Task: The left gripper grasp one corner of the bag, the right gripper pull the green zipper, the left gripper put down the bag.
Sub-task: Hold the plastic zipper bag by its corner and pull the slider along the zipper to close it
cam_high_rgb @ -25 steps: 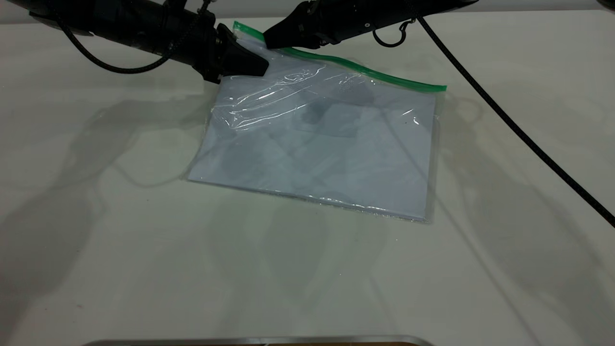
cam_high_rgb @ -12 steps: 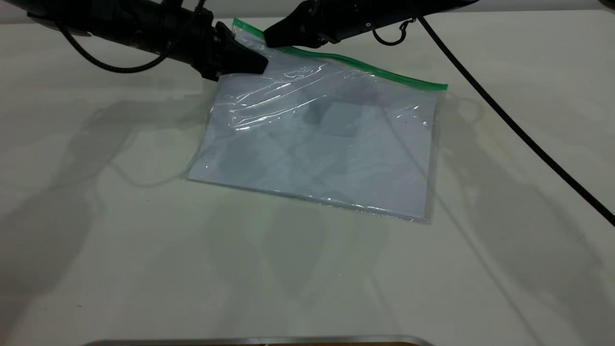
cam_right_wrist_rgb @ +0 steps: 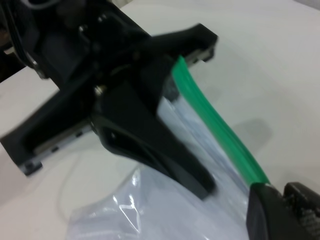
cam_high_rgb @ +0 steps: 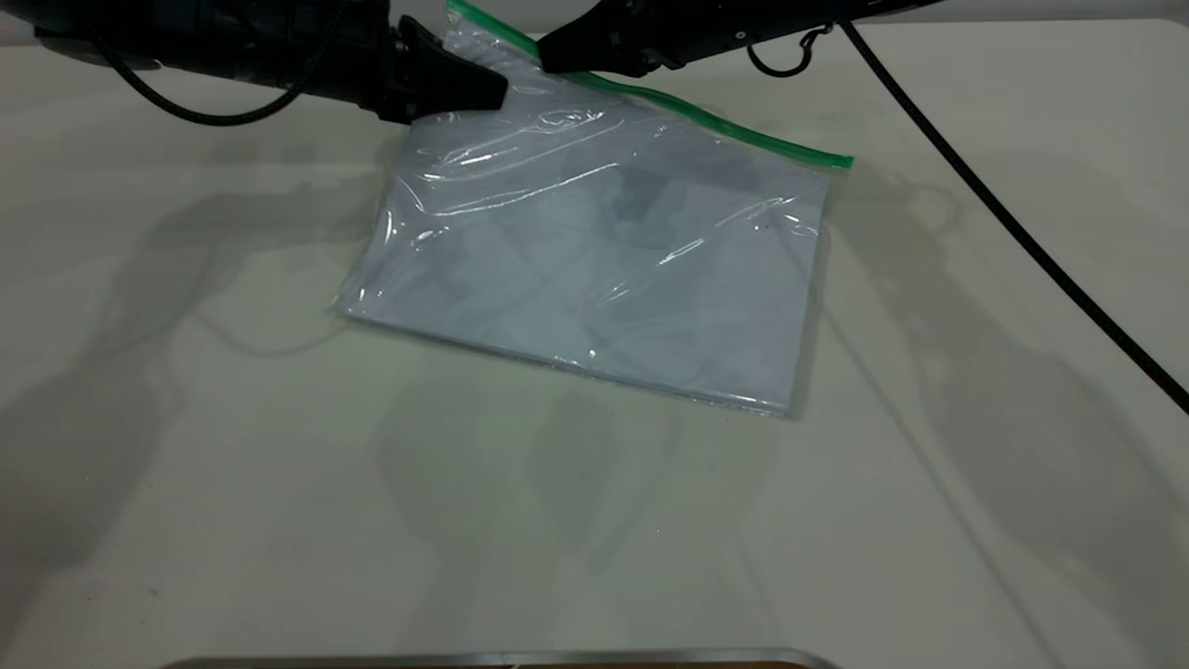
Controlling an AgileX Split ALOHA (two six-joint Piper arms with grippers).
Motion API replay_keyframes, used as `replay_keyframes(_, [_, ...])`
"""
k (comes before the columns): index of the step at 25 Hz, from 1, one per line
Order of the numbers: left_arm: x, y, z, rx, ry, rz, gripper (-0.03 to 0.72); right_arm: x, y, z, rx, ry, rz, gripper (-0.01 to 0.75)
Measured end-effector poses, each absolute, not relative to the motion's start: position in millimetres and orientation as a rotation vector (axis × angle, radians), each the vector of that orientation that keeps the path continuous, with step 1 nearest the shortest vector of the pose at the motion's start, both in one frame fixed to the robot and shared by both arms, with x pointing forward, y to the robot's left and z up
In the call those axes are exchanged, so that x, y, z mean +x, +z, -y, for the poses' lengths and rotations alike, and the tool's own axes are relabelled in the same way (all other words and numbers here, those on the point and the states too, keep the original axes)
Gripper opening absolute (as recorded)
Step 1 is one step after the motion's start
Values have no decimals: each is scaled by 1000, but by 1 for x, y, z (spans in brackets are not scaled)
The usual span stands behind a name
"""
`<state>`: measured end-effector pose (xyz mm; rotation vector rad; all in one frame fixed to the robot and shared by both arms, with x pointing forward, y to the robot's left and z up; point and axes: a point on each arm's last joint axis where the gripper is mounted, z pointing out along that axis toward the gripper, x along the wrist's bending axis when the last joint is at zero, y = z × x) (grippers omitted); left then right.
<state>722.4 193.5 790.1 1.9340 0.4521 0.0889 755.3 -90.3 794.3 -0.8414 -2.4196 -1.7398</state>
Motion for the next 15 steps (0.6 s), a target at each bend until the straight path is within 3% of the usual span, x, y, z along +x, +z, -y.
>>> replay_keyframes(15, [728, 794, -223, 1869, 110, -507, 50, 766, 784, 116, -892, -1626, 2619, 45])
